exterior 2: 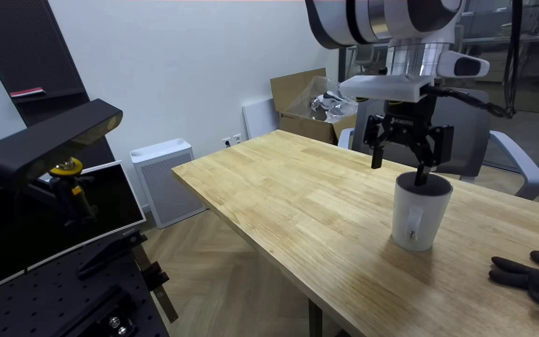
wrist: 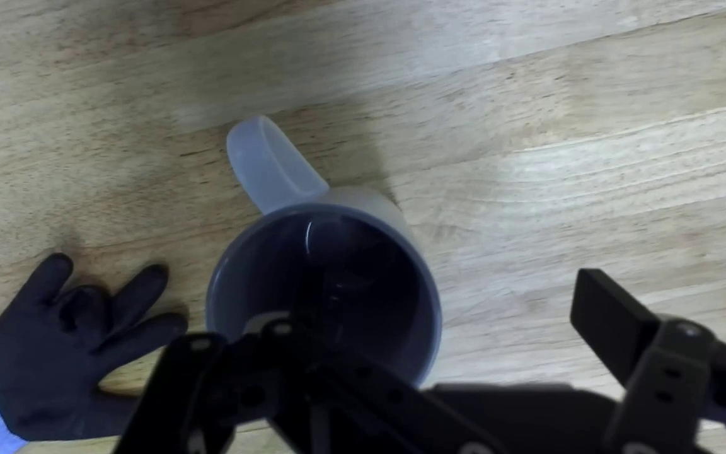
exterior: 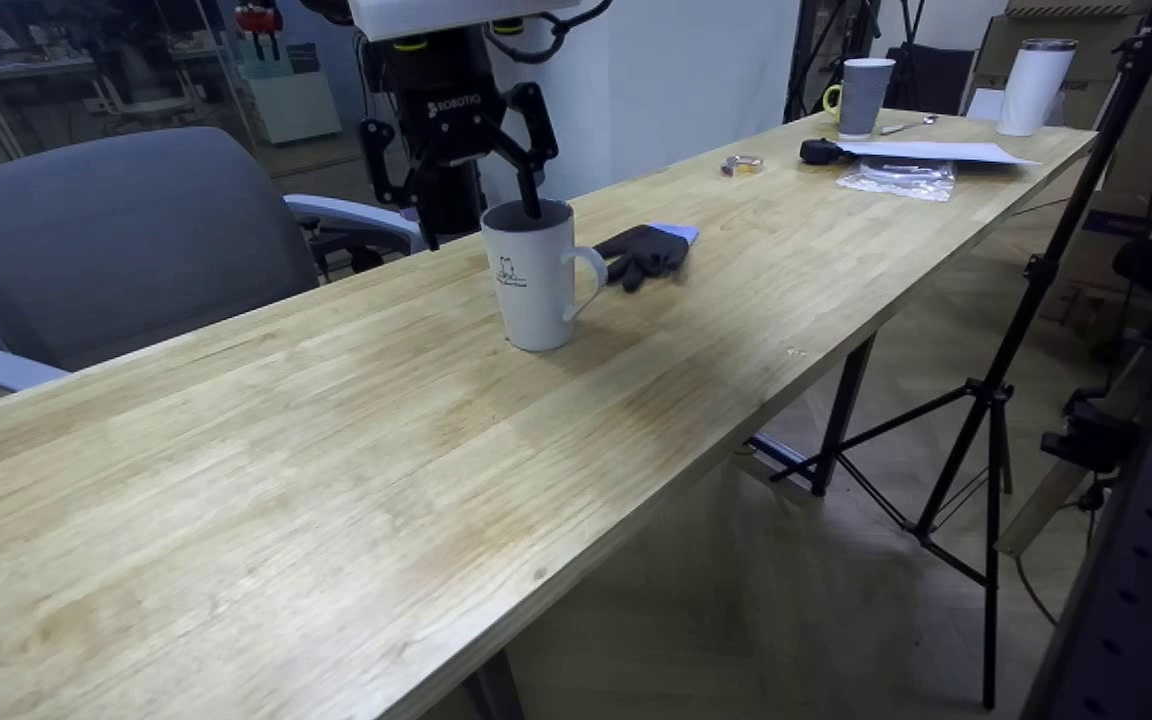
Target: Move the mug to the left
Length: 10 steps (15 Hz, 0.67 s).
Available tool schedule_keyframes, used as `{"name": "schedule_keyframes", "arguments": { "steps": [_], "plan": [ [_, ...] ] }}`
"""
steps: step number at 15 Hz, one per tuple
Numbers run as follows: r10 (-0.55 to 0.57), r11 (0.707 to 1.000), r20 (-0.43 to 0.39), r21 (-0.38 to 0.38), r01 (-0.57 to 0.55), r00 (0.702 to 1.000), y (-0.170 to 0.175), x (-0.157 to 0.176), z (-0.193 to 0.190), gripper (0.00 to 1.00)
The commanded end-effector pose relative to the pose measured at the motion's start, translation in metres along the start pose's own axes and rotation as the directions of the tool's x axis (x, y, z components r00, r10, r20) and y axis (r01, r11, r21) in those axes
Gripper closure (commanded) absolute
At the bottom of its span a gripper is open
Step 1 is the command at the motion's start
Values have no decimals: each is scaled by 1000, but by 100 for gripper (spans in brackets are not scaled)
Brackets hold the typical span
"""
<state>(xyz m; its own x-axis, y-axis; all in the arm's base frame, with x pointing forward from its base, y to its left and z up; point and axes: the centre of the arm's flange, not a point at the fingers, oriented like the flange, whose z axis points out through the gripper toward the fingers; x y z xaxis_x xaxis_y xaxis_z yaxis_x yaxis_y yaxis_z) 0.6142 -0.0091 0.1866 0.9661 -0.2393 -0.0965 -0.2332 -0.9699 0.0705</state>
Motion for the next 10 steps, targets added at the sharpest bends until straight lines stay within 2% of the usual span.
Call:
{"name": "schedule_keyframes", "arguments": {
  "steps": [1,10],
  "plan": [
    [14,1000,-17,-12,-14,1000,-4,10,4,0],
    [16,1000,-37,-10,-16,999,-2,11,6,0]
  ]
}}
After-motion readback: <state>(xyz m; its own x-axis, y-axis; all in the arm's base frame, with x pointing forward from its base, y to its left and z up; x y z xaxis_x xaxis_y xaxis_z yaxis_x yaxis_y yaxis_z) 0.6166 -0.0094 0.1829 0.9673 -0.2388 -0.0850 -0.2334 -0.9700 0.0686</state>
